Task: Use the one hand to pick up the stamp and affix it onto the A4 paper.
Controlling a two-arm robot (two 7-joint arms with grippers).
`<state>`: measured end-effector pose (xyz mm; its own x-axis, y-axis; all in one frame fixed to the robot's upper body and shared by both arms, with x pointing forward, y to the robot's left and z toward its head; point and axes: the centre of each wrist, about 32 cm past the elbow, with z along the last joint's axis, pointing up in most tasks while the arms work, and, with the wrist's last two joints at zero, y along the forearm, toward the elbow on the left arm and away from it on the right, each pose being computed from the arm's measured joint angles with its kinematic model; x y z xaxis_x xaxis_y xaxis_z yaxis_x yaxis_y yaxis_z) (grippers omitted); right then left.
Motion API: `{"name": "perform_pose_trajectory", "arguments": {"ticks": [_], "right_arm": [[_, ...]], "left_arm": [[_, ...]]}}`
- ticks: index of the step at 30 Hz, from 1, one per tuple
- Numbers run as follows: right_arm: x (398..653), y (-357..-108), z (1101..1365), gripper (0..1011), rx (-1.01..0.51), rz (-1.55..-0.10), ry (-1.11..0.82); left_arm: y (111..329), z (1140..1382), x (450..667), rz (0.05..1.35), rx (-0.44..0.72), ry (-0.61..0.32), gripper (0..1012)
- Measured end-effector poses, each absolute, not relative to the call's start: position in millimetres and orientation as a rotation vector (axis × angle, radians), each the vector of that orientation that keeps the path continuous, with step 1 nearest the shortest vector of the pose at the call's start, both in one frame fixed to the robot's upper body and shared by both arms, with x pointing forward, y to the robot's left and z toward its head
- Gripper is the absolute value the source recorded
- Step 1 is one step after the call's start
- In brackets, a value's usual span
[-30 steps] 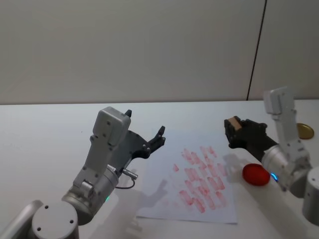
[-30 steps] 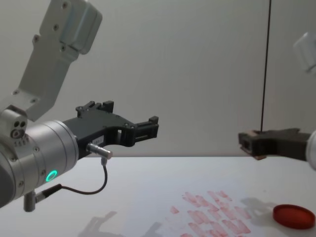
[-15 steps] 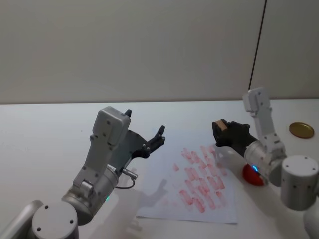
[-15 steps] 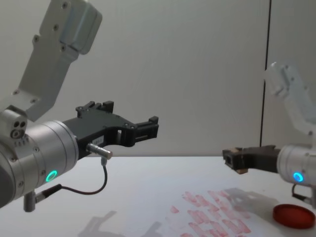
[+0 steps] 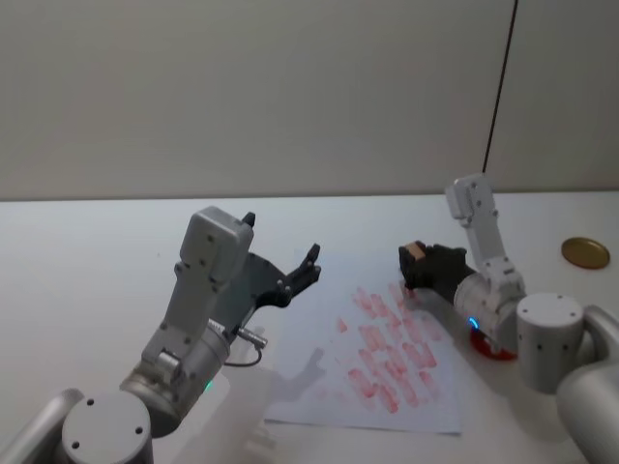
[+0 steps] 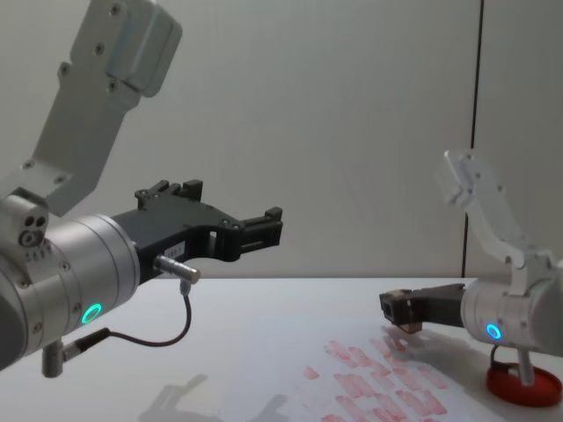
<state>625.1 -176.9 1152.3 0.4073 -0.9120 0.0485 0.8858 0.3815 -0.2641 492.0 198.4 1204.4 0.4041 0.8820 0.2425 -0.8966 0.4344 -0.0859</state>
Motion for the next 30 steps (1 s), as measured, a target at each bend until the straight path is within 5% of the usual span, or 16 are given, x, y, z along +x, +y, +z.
{"name": "perform_pose_trajectory", "arguments": {"ticks": [30], "right_arm": [[647,-167,1144,219,-0.35,-1.151,0.141]], "left_arm": [[198,1204,492,1.124,0.061,-0.268,993]]}}
